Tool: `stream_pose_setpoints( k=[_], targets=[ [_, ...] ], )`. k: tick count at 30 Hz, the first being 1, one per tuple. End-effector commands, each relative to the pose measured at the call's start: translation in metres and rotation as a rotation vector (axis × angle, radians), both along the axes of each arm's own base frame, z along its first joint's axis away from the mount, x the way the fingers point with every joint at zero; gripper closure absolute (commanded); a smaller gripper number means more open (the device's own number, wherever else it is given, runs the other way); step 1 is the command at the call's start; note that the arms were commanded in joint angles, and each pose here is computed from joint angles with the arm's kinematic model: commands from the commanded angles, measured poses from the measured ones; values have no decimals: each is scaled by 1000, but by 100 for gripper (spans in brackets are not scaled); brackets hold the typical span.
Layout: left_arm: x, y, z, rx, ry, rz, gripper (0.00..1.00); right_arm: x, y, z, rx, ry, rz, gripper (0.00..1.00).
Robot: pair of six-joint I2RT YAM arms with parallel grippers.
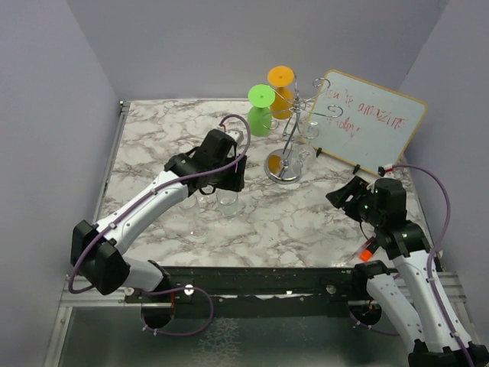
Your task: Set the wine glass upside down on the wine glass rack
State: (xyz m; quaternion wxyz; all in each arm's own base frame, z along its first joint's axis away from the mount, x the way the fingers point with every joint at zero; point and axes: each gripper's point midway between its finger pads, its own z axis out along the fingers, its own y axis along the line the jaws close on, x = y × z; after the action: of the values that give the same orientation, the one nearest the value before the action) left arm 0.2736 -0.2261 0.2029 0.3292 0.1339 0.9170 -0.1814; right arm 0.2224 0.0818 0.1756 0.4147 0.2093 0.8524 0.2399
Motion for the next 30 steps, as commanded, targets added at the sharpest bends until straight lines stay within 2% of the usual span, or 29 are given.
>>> stream_pose_setpoints(
  k=[1, 7, 16, 19, 25, 30],
  targets=[
    [-9, -9, -30, 60, 73, -32, 41, 1, -1, -14, 34, 36, -50, 36],
    [-16, -9, -62, 114, 147, -60, 44, 5, -2, -19, 49, 37, -75, 36],
    [-24, -18, -94, 112, 217, -106, 65, 12, 3, -25, 65, 58, -66, 37],
    [-25, -18, -96, 114, 221, -117, 71, 12, 4, -26, 71, 58, -66, 37],
    [-25, -25, -89, 95, 207, -144, 98, 10, 6, -31, 101, 56, -72, 37],
    [-21, -40, -68, 64, 144, -143, 100, 11, 17, -34, 143, 56, -26, 36]
  ],
)
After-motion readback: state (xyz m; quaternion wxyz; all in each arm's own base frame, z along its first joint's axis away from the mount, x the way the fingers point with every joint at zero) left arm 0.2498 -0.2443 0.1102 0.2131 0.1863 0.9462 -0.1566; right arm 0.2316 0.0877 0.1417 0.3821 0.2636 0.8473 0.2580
